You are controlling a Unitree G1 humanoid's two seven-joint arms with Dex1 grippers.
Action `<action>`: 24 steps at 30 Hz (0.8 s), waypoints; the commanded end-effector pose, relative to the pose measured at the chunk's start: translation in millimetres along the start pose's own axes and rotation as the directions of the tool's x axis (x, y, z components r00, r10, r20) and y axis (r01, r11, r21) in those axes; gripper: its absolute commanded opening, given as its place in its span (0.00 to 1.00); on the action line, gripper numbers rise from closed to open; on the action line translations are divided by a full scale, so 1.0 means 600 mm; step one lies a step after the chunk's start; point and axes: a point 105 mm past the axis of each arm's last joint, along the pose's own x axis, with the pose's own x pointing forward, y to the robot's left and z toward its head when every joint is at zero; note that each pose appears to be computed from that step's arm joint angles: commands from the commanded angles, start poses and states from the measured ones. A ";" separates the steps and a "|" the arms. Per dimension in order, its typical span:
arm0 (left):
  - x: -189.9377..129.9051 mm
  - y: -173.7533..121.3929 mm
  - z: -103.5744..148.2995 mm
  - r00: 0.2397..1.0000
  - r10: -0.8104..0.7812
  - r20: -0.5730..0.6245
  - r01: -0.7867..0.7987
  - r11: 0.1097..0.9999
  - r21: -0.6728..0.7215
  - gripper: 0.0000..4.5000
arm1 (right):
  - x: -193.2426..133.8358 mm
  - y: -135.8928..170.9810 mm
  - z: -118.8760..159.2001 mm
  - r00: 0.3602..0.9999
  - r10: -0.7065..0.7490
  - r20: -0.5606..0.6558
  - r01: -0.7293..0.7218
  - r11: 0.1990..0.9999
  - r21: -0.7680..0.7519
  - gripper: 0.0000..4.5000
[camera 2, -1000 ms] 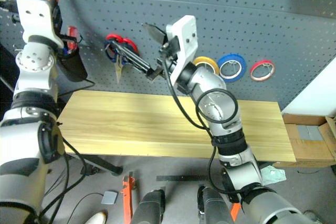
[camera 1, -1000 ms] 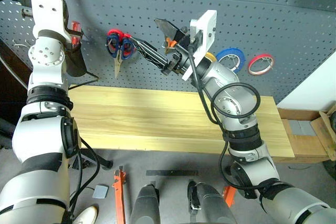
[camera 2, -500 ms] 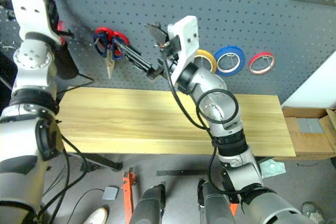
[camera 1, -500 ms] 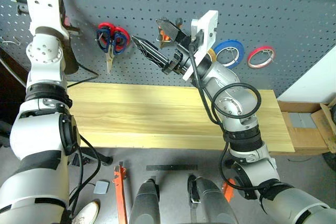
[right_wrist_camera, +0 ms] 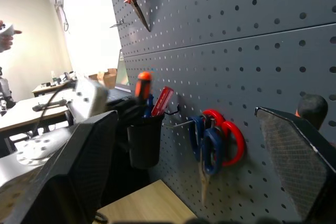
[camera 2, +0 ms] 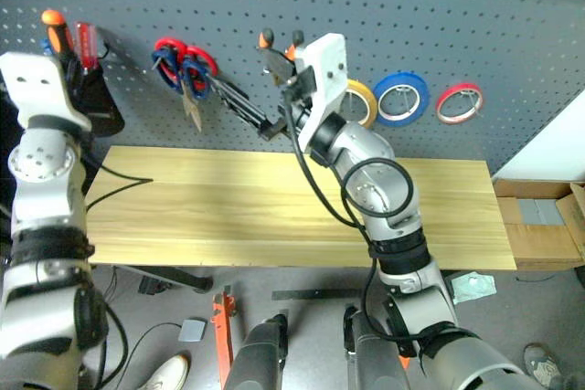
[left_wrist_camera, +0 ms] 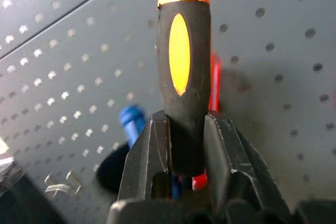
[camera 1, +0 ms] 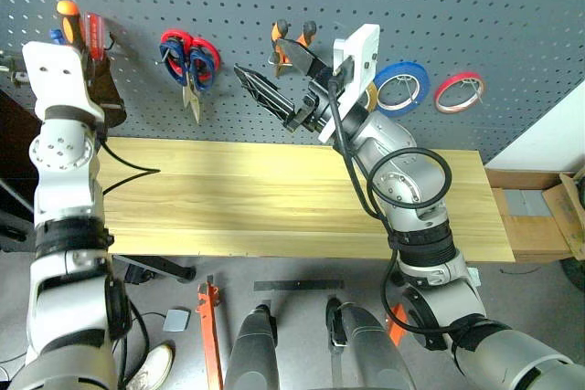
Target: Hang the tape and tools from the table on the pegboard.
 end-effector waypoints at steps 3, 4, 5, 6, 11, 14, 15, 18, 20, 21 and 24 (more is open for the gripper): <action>-0.035 0.037 0.024 0.996 0.086 -0.018 -0.086 0.996 -0.031 0.12 | -0.005 0.021 0.019 0.997 0.061 0.042 -0.060 0.998 -0.017 1.00; -0.040 0.037 0.014 0.996 0.083 -0.045 -0.085 0.996 -0.035 0.12 | -0.005 0.025 0.018 0.996 0.074 0.040 -0.074 0.997 -0.016 1.00; -0.043 0.037 0.007 0.995 0.080 -0.063 -0.082 0.996 -0.038 0.12 | -0.006 0.028 0.018 0.996 0.086 0.037 -0.085 0.996 -0.013 1.00; -0.045 0.037 0.003 0.994 0.078 -0.075 -0.082 0.996 -0.044 0.12 | -0.006 0.030 0.017 0.995 0.095 0.035 -0.095 0.995 -0.012 1.00; -0.034 0.031 -0.001 0.993 0.064 -0.096 -0.070 0.996 -0.061 0.12 | -0.008 0.035 0.015 0.993 0.118 0.024 -0.118 0.993 -0.013 1.00; -0.017 0.024 0.005 0.995 0.047 -0.085 -0.053 0.996 -0.071 0.12 | -0.010 0.034 0.014 0.993 0.115 0.020 -0.114 0.993 -0.013 1.00; -0.009 0.020 0.009 0.996 0.039 -0.079 -0.045 0.996 -0.076 0.12 | -0.011 0.033 0.013 0.994 0.111 0.017 -0.111 0.994 -0.012 1.00; 0.007 0.014 0.016 0.997 0.031 -0.066 -0.037 0.995 -0.090 0.12 | -0.013 0.033 0.013 0.994 0.106 0.014 -0.106 0.994 -0.013 1.00; 0.016 0.013 0.020 0.998 0.028 -0.057 -0.034 0.995 -0.096 0.26 | -0.014 0.033 0.013 0.995 0.103 0.014 -0.103 0.995 -0.015 1.00; 0.018 0.013 0.021 0.998 0.027 -0.055 -0.033 0.995 -0.098 0.30 | -0.014 0.033 0.013 0.995 0.102 0.013 -0.102 0.995 -0.016 1.00; 0.023 0.014 0.022 0.998 0.033 -0.049 -0.038 0.994 -0.107 0.52 | -0.015 0.031 0.012 0.995 0.094 0.011 -0.094 0.995 -0.021 1.00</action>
